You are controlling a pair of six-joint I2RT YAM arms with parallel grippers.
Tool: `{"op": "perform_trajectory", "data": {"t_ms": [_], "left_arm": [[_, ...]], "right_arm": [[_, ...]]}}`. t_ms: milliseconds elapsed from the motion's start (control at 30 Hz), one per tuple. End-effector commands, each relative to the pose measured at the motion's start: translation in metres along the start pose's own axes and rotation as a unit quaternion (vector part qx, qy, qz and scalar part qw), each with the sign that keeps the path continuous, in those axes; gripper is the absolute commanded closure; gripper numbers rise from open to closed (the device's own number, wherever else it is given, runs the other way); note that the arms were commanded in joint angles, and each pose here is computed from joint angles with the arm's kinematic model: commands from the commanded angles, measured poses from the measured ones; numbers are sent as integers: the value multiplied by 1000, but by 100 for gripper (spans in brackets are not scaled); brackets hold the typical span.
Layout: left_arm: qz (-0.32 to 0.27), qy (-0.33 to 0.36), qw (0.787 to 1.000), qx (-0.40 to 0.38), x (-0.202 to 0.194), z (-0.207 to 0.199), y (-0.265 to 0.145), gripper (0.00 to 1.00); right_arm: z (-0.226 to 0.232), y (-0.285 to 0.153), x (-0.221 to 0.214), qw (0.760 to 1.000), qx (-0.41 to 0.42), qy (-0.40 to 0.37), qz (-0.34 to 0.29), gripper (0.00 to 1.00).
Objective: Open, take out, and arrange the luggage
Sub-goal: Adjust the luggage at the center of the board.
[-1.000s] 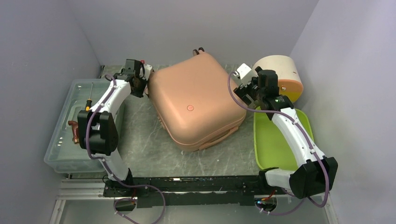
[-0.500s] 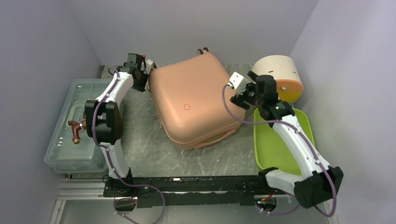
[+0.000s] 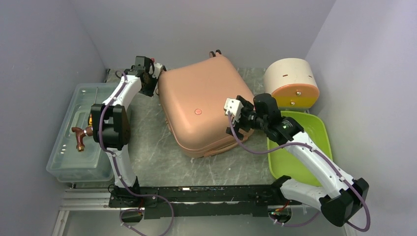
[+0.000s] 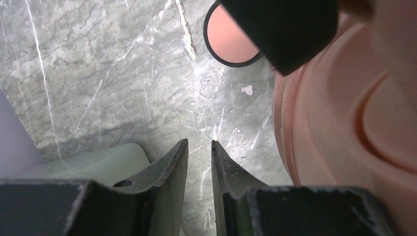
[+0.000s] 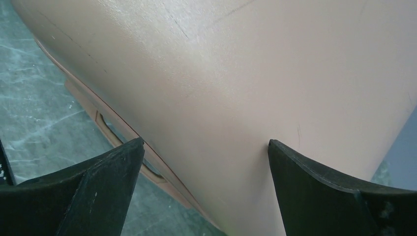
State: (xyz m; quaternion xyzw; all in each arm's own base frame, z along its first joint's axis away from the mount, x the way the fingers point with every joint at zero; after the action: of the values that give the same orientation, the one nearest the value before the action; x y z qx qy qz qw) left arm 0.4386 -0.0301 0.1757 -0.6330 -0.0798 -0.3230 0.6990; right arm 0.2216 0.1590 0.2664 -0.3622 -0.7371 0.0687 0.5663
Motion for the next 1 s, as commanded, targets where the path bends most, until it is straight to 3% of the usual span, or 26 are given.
{"op": "perform_trajectory", "data": {"t_ms": [0, 100, 267, 567, 800, 967], "left_arm": [[25, 56, 995, -77, -11, -43, -3, 68], [20, 39, 996, -72, -13, -31, -14, 64], [6, 14, 997, -77, -16, -14, -31, 56], [-14, 18, 990, -138, -27, -27, -43, 47], [-20, 20, 989, -145, -30, -29, -43, 47], [-25, 9, 989, -145, -28, -30, -40, 47]], "right_arm": [[-7, -21, -1, 994, -81, 56, 37, 0], [-38, -37, 16, 980, -193, 51, 23, 0], [-98, -57, 21, 919, -390, 50, 28, 0], [-186, -30, -44, 845, -504, 83, 160, 0], [-218, -8, -55, 832, -522, 68, 176, 0], [-218, 13, -67, 851, -485, 67, 189, 0]]}}
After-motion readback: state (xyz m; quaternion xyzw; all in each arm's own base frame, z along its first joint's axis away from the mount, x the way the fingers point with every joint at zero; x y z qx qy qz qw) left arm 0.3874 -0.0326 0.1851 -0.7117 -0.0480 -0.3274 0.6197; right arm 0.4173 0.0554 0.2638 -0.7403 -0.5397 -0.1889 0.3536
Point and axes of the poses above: each gripper's point midway between its finger pads, its own y axis out along the fingers, its own z axis along the line the jaws close on, x = y × z, the point moved 7 cm from there along -y, back along the fingers
